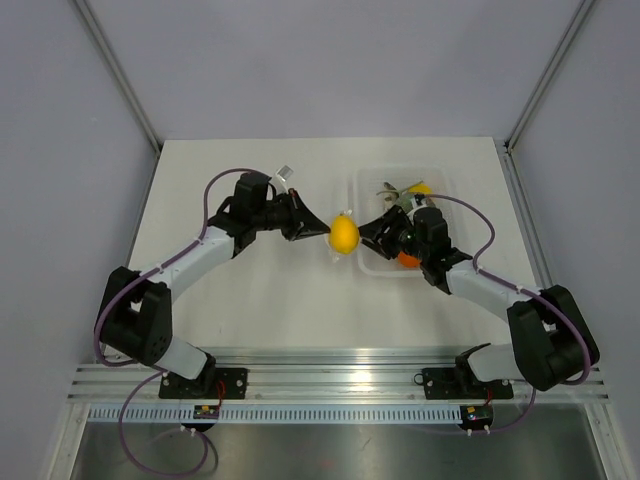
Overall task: Place the food in the zip-top bag and seal the zipper
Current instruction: Place the fake fruit in the zipper food storage bag.
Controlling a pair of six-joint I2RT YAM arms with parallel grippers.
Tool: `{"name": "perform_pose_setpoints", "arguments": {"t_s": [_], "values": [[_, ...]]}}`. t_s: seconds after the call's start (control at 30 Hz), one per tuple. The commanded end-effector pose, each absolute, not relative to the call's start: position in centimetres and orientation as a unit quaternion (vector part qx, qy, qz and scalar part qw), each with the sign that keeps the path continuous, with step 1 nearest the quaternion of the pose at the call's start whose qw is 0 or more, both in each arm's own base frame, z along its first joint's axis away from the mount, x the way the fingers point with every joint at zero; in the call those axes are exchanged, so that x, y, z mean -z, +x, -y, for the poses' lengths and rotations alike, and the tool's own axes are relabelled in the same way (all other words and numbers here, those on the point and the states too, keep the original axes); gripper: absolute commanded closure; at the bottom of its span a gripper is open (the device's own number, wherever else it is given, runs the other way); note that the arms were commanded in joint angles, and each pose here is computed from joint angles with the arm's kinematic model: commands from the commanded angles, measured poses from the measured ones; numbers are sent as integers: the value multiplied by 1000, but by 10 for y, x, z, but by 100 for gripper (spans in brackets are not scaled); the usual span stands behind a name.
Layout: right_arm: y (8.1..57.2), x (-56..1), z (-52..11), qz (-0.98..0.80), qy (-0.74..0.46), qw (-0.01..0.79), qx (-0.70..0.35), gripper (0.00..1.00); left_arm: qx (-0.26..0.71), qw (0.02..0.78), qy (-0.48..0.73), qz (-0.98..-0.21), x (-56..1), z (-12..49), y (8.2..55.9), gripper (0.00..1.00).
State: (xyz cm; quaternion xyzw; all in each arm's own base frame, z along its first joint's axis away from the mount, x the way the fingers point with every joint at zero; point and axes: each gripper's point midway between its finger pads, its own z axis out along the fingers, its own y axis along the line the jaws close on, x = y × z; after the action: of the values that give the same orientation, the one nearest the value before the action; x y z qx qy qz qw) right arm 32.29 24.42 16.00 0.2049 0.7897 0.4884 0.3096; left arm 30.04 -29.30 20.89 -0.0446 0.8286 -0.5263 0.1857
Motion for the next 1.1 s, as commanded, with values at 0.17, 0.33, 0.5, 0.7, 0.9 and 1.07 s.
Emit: {"name": "perform_pose_setpoints", "arguments": {"t_s": [0.17,0.33,0.5,0.7,0.9,1.07], "values": [[314,-168,-265,-807,151,292,-490,44,538,167,-32,-825,-185,301,295,100],[314,-167,-259,-824,147,300,-457,41,535,164,-37,-828,-180,300,294,100],[316,-169,-254,-827,149,312,-444,37,532,162,-44,-830,-173,298,293,100],[317,-178,-245,-824,154,335,-429,31,536,162,-46,-827,-174,298,291,100],[316,-198,-236,-811,161,365,-429,30,539,163,-45,-825,-177,299,293,100],[314,-218,-237,-796,147,383,-445,27,544,162,-47,-822,-179,300,294,100]]}}
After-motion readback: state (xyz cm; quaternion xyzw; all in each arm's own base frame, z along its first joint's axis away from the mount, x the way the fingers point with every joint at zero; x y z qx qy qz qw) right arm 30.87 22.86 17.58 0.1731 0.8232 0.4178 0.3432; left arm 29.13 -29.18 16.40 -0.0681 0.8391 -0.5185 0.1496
